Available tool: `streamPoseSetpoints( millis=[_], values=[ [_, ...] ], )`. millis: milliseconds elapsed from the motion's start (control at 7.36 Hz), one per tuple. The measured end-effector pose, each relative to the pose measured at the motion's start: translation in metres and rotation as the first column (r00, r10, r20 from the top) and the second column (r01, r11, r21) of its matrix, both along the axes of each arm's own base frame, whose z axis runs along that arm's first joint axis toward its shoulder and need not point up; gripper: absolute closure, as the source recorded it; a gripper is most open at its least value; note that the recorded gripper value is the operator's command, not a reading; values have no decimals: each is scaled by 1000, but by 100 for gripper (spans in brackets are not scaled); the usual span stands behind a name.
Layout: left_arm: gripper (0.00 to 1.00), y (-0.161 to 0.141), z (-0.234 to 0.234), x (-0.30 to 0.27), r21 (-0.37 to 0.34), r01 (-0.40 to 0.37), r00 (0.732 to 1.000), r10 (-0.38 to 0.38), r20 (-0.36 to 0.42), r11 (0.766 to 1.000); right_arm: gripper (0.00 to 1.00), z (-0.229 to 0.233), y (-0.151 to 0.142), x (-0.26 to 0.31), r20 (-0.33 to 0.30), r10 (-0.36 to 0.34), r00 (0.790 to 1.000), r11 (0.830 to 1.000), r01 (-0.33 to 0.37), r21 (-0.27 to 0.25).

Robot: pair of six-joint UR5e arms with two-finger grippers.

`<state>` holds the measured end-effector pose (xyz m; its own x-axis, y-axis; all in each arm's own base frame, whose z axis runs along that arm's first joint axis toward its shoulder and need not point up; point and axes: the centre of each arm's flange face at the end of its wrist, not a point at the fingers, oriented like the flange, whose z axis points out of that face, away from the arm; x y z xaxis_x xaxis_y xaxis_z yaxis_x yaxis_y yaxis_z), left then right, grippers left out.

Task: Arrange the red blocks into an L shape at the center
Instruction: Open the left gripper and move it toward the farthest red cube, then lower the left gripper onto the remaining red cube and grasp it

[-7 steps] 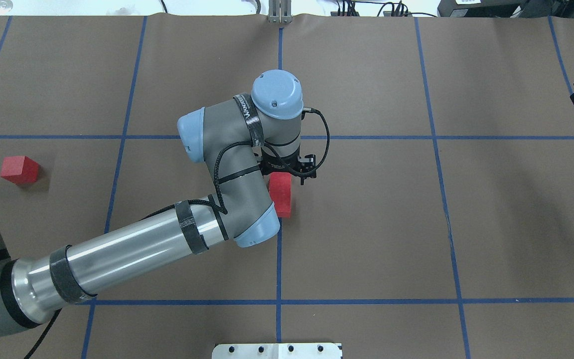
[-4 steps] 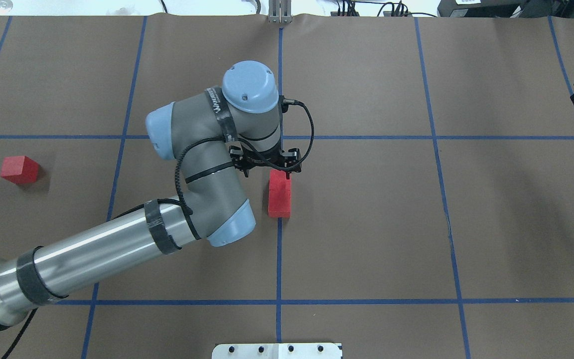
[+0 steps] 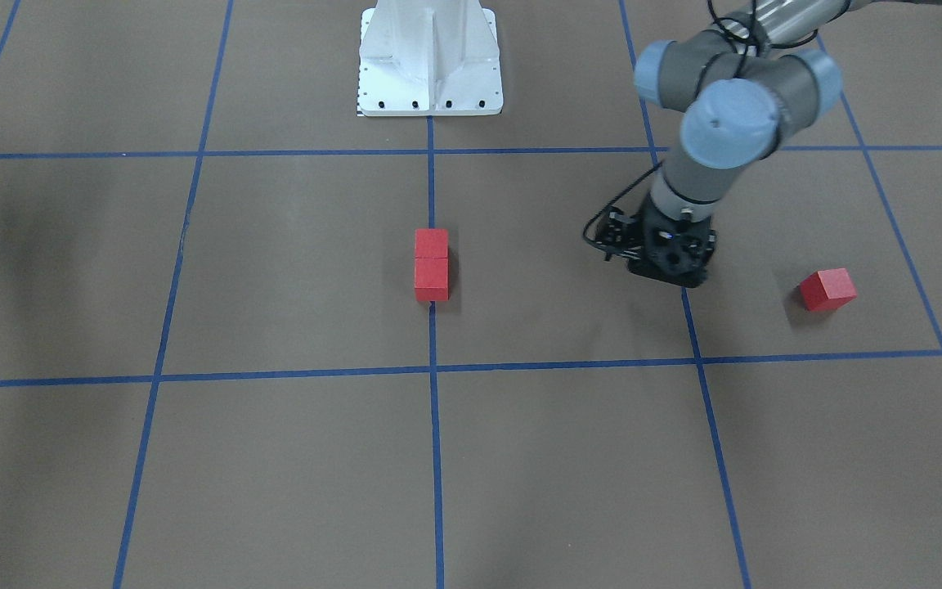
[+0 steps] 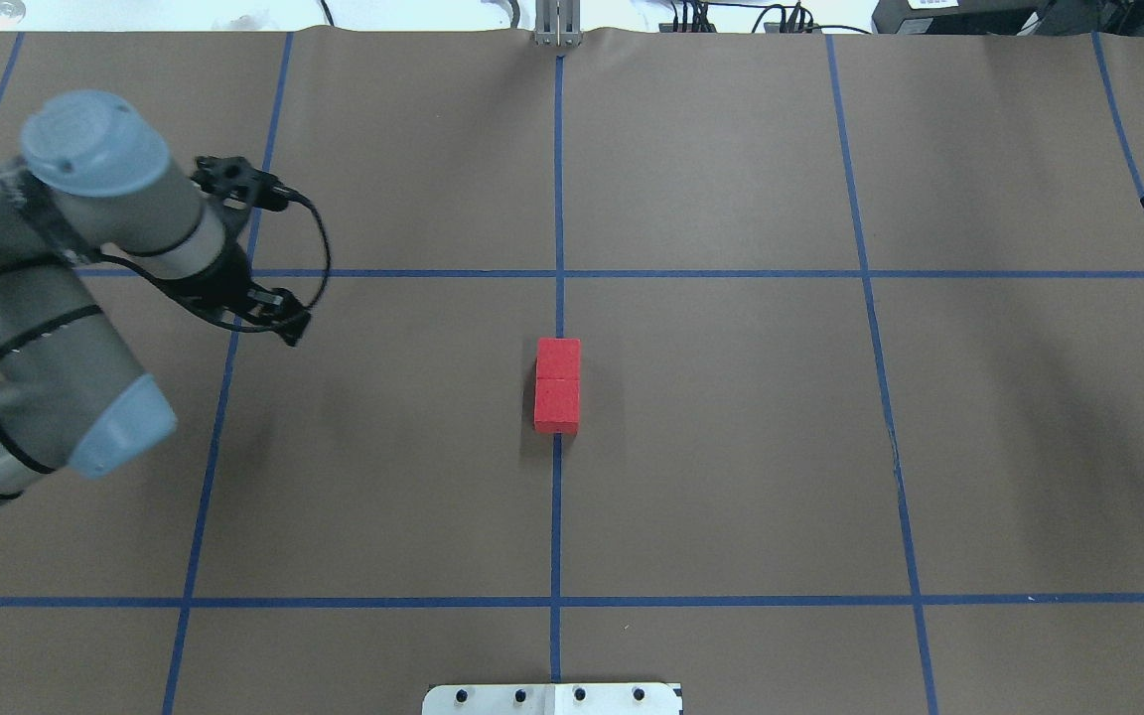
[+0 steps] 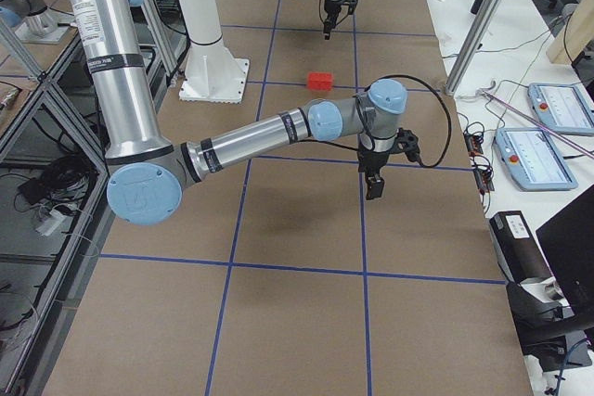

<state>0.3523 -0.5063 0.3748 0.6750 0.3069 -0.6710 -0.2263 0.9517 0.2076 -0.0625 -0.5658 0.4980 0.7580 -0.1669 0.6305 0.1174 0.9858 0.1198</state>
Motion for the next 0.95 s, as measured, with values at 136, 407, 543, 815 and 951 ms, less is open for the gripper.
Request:
streamPoseSetpoints(
  millis=[136, 407, 543, 815, 951],
  values=[
    [0, -10, 41, -55, -27, 39, 999, -38, 27, 999, 0, 3, 2, 1, -1, 0, 1000, 1000, 0, -4],
    [0, -19, 98, -142, -15, 176, 980, -174, 101, 984, 0, 6, 4, 3, -4, 1, 1000, 1000, -1, -8],
    [0, -19, 102, -154, 5, 221, 971, -220, 87, 975, 0, 7, 4, 5, -4, 2, 1000, 1000, -2, -7],
    [0, -19, 93, -143, 17, 309, 951, -309, -7, 951, 0, 9, 5, 11, -6, 9, 1000, 1000, -9, -8],
    [1, -21, 111, -137, 14, 317, 948, -316, -19, 948, 0, 14, 7, 15, -8, 15, 1000, 1000, -15, -15]
  ],
)
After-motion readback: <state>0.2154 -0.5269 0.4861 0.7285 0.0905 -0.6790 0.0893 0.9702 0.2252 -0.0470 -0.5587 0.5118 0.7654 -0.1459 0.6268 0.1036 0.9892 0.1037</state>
